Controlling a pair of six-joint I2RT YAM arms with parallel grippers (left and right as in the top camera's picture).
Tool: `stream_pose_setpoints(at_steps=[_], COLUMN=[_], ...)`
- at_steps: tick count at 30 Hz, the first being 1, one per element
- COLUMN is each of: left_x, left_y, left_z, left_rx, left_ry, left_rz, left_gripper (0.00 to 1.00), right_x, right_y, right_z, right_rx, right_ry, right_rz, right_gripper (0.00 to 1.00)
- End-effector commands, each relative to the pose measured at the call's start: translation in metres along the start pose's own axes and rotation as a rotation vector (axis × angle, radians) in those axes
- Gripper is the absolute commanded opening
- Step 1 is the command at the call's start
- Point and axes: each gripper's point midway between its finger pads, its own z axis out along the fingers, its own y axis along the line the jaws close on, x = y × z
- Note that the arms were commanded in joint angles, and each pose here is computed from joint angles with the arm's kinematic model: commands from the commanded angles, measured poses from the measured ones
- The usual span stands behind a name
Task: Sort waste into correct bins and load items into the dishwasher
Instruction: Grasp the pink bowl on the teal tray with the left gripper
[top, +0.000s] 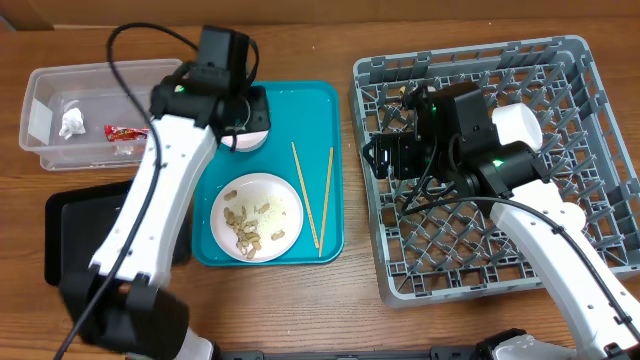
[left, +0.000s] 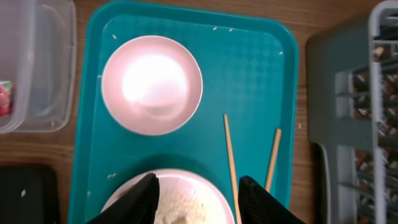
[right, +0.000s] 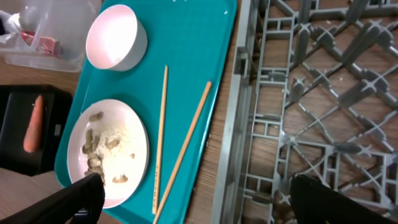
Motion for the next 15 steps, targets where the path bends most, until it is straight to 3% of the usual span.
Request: stream_pose_setpoints(at_steps=[1, 5, 15], left_x=[0.003, 0.004, 0.021], left_y=[0.003, 0.002, 0.005], left_z=[0.048, 0.084, 0.158], left_rx=[-0.036, -0.045, -0.071], left_ry=[0.055, 0.081, 0.151], left_rz=[0.014, 0.016, 0.019], left_gripper=[0.41, 0.37, 0.37], right_x=[0.001, 0.006, 0.014], right_y=[-0.006, -0.008, -0.01], right_z=[-0.002, -0.002, -0.002], right_rx=[0.036, 0.044, 0.054], right_ry=[0.003, 0.023, 0.054], right_rz=[0.03, 0.035, 0.044], right_gripper=[0.98, 0.97, 0.95])
